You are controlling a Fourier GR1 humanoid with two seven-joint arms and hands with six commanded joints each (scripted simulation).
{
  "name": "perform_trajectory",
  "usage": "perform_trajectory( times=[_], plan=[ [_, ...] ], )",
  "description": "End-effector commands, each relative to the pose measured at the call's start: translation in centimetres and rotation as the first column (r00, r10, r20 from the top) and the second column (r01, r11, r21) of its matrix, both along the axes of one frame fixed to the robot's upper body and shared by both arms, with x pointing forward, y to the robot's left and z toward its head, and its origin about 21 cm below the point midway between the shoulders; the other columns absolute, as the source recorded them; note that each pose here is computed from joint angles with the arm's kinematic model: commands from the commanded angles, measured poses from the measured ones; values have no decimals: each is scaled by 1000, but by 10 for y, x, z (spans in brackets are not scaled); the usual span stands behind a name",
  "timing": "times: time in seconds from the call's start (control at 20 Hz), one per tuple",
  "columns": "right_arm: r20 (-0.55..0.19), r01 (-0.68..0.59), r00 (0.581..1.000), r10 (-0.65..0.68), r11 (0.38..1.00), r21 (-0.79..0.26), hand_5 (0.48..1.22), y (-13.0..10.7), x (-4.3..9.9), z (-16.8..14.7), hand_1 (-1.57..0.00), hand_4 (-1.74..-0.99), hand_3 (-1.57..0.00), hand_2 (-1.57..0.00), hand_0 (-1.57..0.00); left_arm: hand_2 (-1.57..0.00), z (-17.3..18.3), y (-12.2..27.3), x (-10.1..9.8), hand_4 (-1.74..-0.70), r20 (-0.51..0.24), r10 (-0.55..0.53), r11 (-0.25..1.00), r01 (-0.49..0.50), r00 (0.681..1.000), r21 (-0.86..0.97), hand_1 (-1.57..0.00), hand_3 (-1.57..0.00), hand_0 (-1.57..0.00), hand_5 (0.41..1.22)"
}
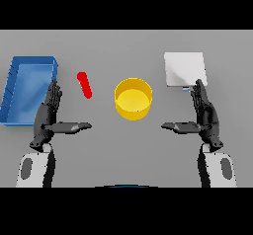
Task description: Pick up the red beaker and tilt it to pour out 1 green nut into yellow bowl. Pick up the yellow bowl and place it on the metallic measuring scale.
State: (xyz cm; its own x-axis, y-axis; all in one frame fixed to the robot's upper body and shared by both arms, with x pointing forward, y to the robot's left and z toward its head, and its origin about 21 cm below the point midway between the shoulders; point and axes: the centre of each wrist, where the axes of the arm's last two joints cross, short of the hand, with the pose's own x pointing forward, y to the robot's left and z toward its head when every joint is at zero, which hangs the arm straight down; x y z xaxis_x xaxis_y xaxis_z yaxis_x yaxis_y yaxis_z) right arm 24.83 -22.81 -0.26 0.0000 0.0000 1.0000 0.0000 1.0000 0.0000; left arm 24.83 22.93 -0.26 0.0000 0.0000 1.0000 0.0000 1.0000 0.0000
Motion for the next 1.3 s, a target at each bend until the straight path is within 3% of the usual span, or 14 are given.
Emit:
perform_trajectory(
  times=[0.0, 0.25, 0.35, 0.4, 0.5, 0.75, 0.95, 1.25],
  plan=[
    [-1, 1, 1000, -1, 1000, 1, 572, 1, 1, 0, 1, -1177, 1, 1, 1, 1, 0, -1, 0, -1202, 1, 0, 1000, 0, 1000, -1, 1, 1, 1, 677],
    [-19, -1, 1000, 1, 1000, -2, 572, 5, 7, 0, 1, -1177, 1, 1, 1, 1, 1, -5, -5, -1202, 2, -6, 1000, 6, 1000, -4, 1, 1, 1, 677],
    [44, -22, 999, 30, 983, -180, 573, 2, 0, 4, 1, -1178, 1, 1, 1, 1, 7, -6, -18, -1203, 43, -59, 994, 55, 997, 98, 1, 1, 1, 677],
    [61, -30, 997, 45, 975, -218, 576, -1, -7, 4, 1, -1183, 1, 1, 1, 1, 7, -5, -21, -1203, 41, -76, 990, 71, 996, 119, 1, 1, 1, 677],
    [59, -39, 997, 56, 969, -246, 582, -1, -8, 9, 1, -1193, 1, 1, 1, 1, 13, -8, -24, -1200, 36, -83, 987, 77, 996, 142, 1, 1, 1, 672],
    [82, -66, 993, 84, 977, -201, 597, 2, -10, 12, 1, -1244, 1, 1, 1, 1, 17, -12, -27, -1173, 17, -93, 982, 89, 996, 167, 1, 1, 1, 653],
    [98, -88, 989, 107, 980, -181, 621, -2, -10, 13, 1, -1291, 1, 1, 1, 1, 8, -15, -14, -1189, -43, -80, 982, 87, 996, 167, 1, 1, 1, 658],
    [95, -90, 990, 108, 979, -182, 617, -5, -5, 11, 1, -1292, 1, 1, 1, 1, -2, -21, 24, -1211, -43, -72, 978, 79, 996, 195, 1, 1, 1, 659]
  ],
)
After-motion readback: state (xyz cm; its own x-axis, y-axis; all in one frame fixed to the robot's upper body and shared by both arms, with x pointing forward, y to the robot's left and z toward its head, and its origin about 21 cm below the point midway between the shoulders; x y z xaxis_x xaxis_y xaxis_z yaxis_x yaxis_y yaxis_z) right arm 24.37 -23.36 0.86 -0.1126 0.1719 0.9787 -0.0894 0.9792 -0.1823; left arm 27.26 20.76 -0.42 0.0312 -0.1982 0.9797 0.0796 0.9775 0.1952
